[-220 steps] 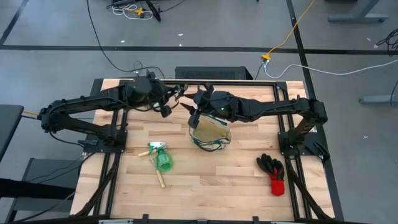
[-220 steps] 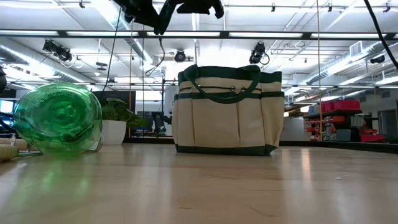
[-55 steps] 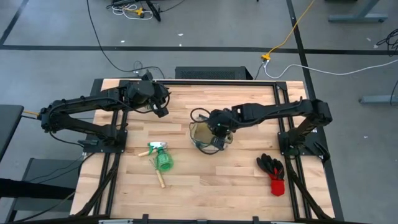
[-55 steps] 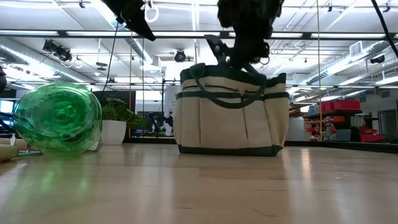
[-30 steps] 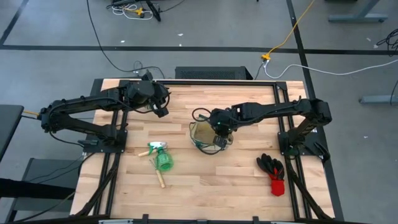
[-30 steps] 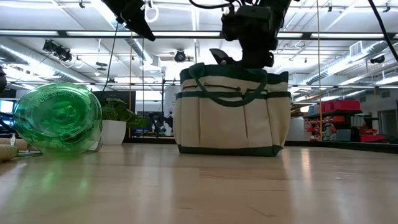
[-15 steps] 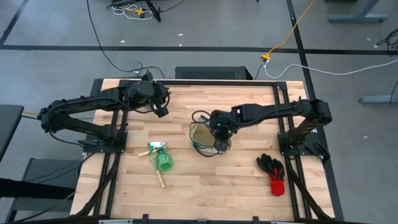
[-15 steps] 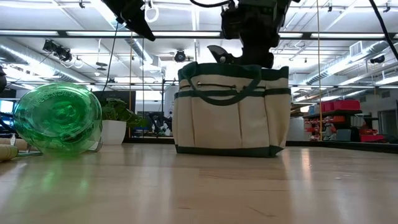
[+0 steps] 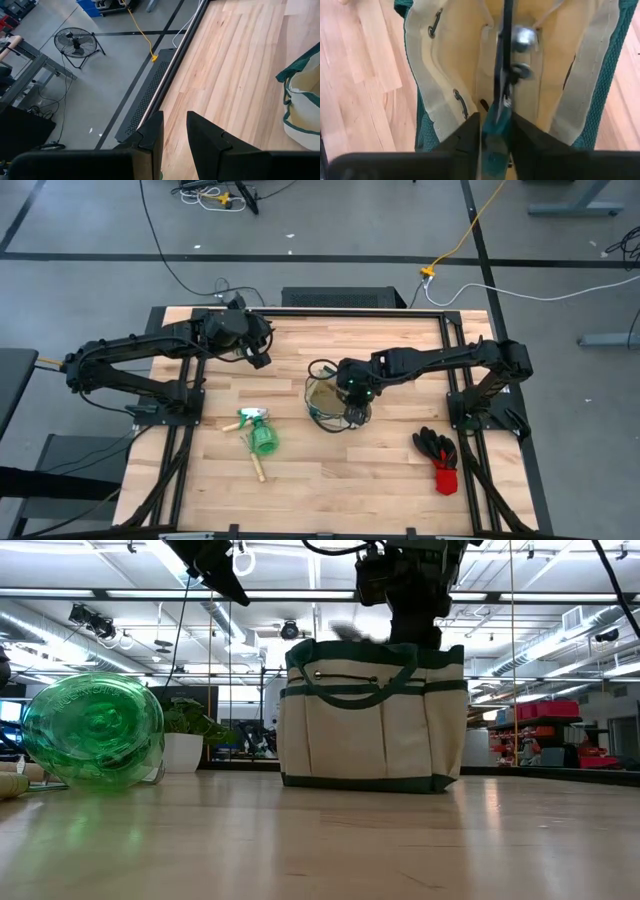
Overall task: Pick & Place Garden tools in Gardening bag
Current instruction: Put the green shear scissors into the white gardening bag, then put the top brown hand rake into the white gardening bag
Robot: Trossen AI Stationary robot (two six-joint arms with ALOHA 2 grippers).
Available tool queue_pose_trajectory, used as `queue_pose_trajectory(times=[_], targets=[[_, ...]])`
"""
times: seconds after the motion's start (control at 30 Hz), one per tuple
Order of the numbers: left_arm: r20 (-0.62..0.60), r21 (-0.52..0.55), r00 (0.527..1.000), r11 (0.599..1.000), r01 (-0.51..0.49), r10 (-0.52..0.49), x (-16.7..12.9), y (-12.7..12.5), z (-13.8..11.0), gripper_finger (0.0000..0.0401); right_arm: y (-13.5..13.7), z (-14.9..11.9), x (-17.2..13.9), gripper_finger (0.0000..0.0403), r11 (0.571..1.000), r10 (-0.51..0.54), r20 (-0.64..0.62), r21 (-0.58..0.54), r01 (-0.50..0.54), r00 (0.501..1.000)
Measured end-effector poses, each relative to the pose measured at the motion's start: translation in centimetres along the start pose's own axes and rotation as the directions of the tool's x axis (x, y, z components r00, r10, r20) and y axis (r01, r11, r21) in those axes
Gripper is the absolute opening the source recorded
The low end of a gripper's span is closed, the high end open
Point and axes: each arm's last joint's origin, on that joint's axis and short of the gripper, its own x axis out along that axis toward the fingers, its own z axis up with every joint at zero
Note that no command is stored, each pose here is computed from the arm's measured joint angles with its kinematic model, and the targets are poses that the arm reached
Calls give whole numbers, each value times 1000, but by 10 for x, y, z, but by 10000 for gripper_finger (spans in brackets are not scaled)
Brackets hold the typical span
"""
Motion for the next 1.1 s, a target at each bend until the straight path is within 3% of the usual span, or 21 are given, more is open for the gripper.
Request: queue_pose_trajectory(times=[0.13, 0.3, 0.47, 0.73, 0.97, 1.1], targets=[[0, 0, 1000, 1000, 0, 0, 0, 0, 0, 92, 0, 0, 0, 156, 1000, 11, -4, 4, -11, 1000], [0, 0, 1000, 1000, 0, 0, 0, 0, 0, 92, 0, 0, 0, 169, 1000, -1, 0, 3, 1, 1000], [-17, 9, 1000, 1000, 4, -3, 0, 0, -2, 92, -2, 1, 0, 162, 1000, -27, 13, 3, 27, 1000], [-143, 55, 989, 998, 37, -29, -1, -3, -15, 92, -1, 1, -1, 137, 999, -25, 21, -28, 25, 999], [-200, 16, 961, 980, 200, -193, -3, -8, -22, 92, 1, 6, -8, 116, 999, -17, 40, -32, 18, 999], [-272, -10, 938, 975, 220, -215, -5, -9, -30, 92, 3, 9, -12, 109, 999, -11, 56, -41, 13, 998]])
